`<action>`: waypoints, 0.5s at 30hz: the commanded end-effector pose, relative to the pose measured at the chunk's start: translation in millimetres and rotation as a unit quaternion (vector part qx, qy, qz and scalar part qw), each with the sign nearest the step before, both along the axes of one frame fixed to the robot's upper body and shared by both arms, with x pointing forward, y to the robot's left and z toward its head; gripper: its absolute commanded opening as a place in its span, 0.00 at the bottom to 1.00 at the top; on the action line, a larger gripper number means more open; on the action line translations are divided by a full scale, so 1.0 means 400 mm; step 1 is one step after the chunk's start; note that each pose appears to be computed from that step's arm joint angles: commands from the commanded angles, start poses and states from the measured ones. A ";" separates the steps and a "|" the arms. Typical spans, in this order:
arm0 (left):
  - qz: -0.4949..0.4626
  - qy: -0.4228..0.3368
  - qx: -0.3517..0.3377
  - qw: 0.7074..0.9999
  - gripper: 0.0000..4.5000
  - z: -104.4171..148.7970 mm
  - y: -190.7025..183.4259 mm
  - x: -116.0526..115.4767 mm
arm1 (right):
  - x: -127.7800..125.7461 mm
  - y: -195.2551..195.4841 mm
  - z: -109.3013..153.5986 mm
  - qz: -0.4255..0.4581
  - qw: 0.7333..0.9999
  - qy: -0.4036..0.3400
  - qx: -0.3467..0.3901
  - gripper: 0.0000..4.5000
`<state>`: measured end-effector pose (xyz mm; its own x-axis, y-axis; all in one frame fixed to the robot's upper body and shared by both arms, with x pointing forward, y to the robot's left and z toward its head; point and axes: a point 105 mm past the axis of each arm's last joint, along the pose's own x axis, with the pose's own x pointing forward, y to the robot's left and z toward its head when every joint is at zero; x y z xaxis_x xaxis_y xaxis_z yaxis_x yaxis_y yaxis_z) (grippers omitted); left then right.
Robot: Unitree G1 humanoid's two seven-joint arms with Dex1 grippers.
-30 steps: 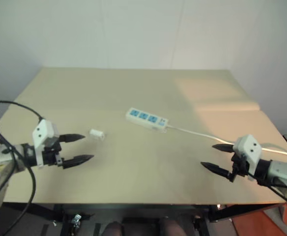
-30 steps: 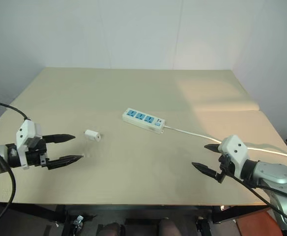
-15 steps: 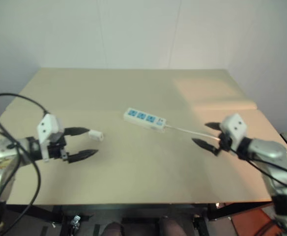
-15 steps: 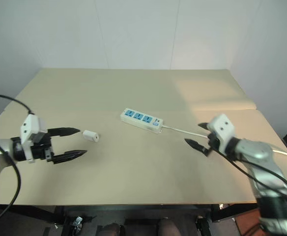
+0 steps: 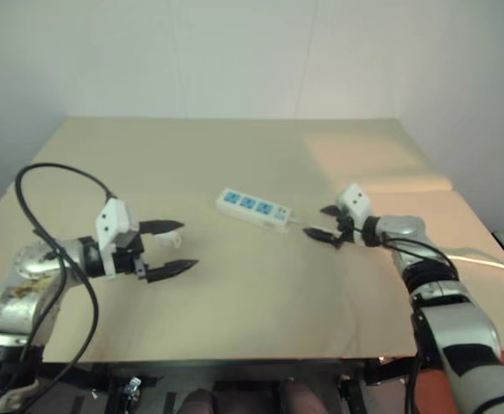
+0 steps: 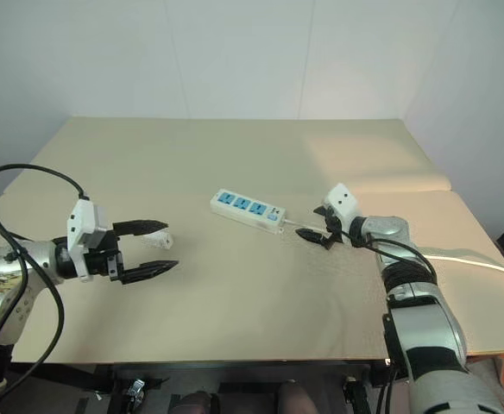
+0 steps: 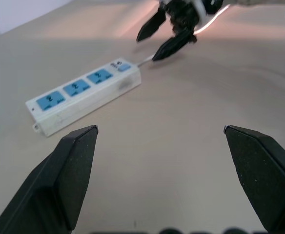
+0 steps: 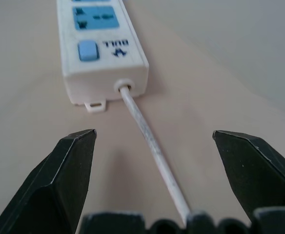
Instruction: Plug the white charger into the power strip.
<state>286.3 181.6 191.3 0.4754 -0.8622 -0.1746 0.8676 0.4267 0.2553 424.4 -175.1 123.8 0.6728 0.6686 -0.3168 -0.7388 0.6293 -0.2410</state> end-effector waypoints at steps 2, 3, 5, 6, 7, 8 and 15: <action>0.012 -0.026 0.010 1.000 1.00 0.031 0.006 -0.005 | 0.015 0.010 -0.003 0.001 0.999 -0.002 -0.050 1.00; 0.012 -0.027 0.010 1.000 1.00 0.034 0.006 -0.007 | 0.015 0.018 -0.005 0.004 0.999 0.010 -0.039 0.96; 0.011 -0.029 0.010 0.999 1.00 0.037 0.006 -0.009 | 0.015 0.028 -0.005 0.006 0.999 0.027 -0.022 0.87; 0.011 -0.030 0.010 0.999 1.00 0.038 0.005 -0.010 | 0.015 0.031 -0.005 0.007 0.999 0.034 -0.020 0.79; 0.012 -0.030 0.010 0.999 1.00 0.037 0.004 -0.010 | 0.017 0.033 -0.003 0.006 0.999 0.033 -0.022 0.72; 0.013 -0.029 0.012 0.999 1.00 0.034 0.004 -0.010 | 0.020 0.034 -0.001 0.003 0.999 0.030 -0.026 0.63; 0.013 -0.026 0.016 0.999 1.00 0.025 0.003 -0.009 | 0.021 0.040 0.009 0.014 0.999 0.018 -0.038 0.08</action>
